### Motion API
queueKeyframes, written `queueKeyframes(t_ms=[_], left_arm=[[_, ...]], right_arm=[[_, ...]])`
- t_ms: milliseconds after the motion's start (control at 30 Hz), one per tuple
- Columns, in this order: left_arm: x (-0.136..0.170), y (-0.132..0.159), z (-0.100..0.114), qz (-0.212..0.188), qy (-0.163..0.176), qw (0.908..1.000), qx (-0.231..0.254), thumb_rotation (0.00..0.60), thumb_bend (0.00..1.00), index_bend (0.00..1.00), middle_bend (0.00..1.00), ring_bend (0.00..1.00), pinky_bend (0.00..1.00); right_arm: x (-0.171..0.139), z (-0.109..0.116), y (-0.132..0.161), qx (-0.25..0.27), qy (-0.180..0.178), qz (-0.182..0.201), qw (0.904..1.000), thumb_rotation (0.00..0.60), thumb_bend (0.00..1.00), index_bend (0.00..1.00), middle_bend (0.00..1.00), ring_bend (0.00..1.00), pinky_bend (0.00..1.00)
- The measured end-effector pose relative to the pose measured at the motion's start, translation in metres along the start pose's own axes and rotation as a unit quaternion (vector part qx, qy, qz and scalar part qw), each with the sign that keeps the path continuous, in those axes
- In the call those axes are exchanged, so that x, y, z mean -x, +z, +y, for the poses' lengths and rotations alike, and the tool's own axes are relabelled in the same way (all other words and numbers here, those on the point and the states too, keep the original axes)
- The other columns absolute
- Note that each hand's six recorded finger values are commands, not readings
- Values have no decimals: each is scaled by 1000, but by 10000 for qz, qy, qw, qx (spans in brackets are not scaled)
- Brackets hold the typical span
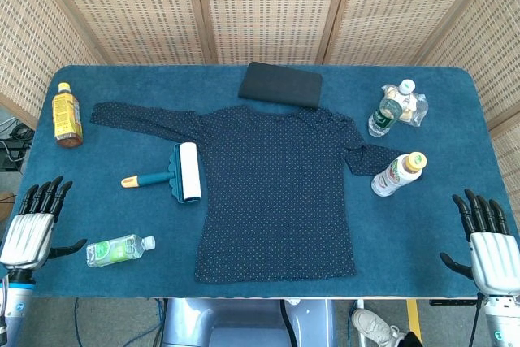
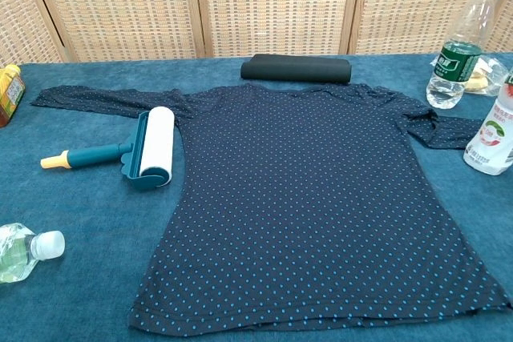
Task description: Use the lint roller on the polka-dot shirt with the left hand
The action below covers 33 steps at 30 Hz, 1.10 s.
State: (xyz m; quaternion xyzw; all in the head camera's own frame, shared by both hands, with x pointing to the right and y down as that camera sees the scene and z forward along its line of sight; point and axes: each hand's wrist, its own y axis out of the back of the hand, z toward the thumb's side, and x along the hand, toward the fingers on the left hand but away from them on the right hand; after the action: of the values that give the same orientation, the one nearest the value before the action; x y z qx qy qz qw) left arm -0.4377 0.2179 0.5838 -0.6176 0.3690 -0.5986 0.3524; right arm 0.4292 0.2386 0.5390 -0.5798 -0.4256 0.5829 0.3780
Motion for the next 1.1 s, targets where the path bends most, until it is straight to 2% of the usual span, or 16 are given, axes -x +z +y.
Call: queueKeyframes(t_ms=[967,1033,1100], left_arm=[[-9,-1,-1,61,-44,10000,24,600,0,0,0,0,8],[-15,-1,-1,73,-61,10000,25,600,5,0,3,22,90],[-22,-2,2,78,-30,10000,22,600,29,0,135,183,290]], right_arm=[[1,3,-2,57,-34,-47,10000,600,60,0,0,0,0],[1,2,-2,64,-22,-54,10000,600,60,0,0,0,0],[0,2,-2,60,-10,-41,10000,600,60,0,0,0,0]])
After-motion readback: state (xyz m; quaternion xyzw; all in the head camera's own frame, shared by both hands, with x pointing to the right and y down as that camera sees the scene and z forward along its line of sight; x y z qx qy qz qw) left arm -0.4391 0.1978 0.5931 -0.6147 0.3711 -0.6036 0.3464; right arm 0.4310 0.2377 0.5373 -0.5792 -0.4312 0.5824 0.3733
